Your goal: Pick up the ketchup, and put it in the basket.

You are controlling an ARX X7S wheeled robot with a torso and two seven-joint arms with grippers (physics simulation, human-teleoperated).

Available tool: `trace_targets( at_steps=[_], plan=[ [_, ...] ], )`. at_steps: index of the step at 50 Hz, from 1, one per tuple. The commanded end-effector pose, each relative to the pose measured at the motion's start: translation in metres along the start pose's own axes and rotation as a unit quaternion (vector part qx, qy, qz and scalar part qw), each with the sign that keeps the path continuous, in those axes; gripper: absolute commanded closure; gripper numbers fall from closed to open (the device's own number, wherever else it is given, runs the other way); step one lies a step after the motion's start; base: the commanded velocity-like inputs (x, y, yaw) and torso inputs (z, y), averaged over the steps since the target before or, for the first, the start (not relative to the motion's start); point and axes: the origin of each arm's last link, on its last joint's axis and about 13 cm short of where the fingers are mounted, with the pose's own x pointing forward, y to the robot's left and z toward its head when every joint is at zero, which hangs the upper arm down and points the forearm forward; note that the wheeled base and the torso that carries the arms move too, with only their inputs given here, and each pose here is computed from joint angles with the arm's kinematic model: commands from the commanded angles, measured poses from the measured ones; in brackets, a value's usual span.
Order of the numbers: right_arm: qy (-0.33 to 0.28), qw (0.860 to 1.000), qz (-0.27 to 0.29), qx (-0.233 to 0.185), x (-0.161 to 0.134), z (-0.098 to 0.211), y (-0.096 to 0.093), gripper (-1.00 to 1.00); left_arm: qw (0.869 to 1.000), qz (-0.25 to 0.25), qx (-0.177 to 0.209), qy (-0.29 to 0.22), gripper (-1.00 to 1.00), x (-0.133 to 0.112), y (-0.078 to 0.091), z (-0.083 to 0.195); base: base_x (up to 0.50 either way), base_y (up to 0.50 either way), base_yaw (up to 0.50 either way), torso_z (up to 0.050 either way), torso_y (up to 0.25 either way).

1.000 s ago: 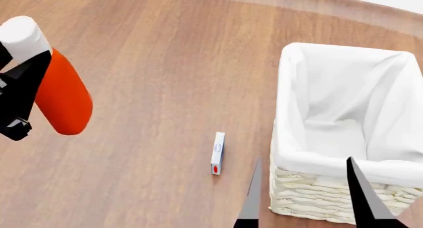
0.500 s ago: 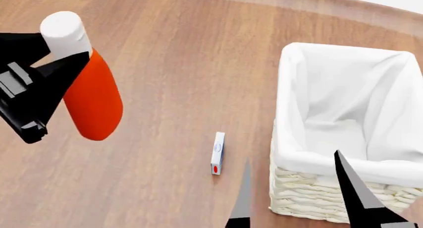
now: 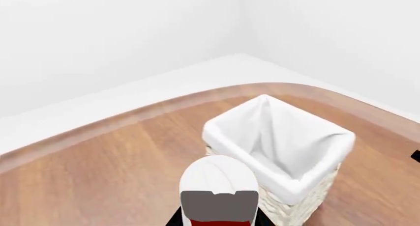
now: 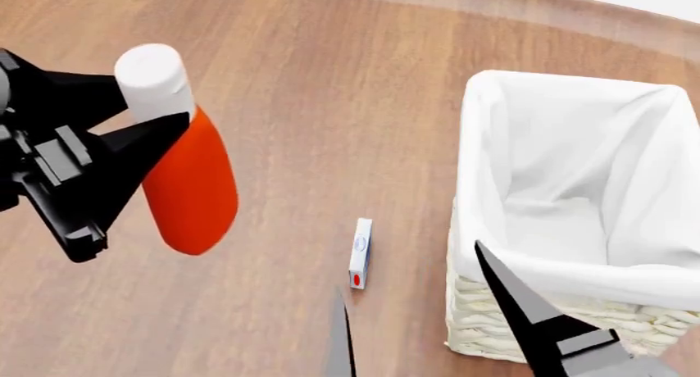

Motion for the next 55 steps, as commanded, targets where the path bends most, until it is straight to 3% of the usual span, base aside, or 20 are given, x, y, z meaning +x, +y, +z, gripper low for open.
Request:
trace_targets(
  at_steps=[1, 9, 14, 16, 30, 55],
  plan=[
    [0.01, 0.999, 0.053, 0.003, 0.008, 0.004, 0.001, -1.0, 1.0, -0.008, 0.001, -0.004, 1.0, 0.003, -0.002, 0.001, 0.0, 0.0, 0.0, 0.0, 0.0],
    [0.023, 0.996, 0.087, 0.015, 0.02, 0.006, -0.002, -1.0, 1.0, -0.012, -0.001, -0.002, 1.0, 0.001, -0.002, -0.001, 0.0, 0.0, 0.0, 0.0, 0.001],
    [0.043, 0.989, 0.13, 0.048, 0.025, 0.004, -0.002, -1.0, 1.0, -0.012, -0.003, -0.005, 1.0, 0.0, -0.003, -0.001, 0.0, 0.0, 0.0, 0.0, 0.0],
    [0.055, 0.987, 0.145, 0.037, 0.026, 0.002, -0.001, -1.0, 1.0, -0.01, -0.003, -0.004, 1.0, 0.0, -0.003, 0.0, 0.0, 0.0, 0.0, 0.0, 0.0],
    [0.06, 0.978, 0.175, 0.098, 0.037, 0.009, 0.0, -1.0, 1.0, -0.012, -0.006, -0.004, 1.0, 0.002, -0.001, 0.0, 0.0, 0.0, 0.0, 0.0, 0.001],
    [0.065, 0.975, 0.19, 0.097, 0.052, 0.0, 0.013, -1.0, 1.0, -0.025, -0.004, -0.01, 1.0, 0.003, -0.01, -0.003, 0.0, 0.0, 0.0, 0.001, 0.0]
  ],
)
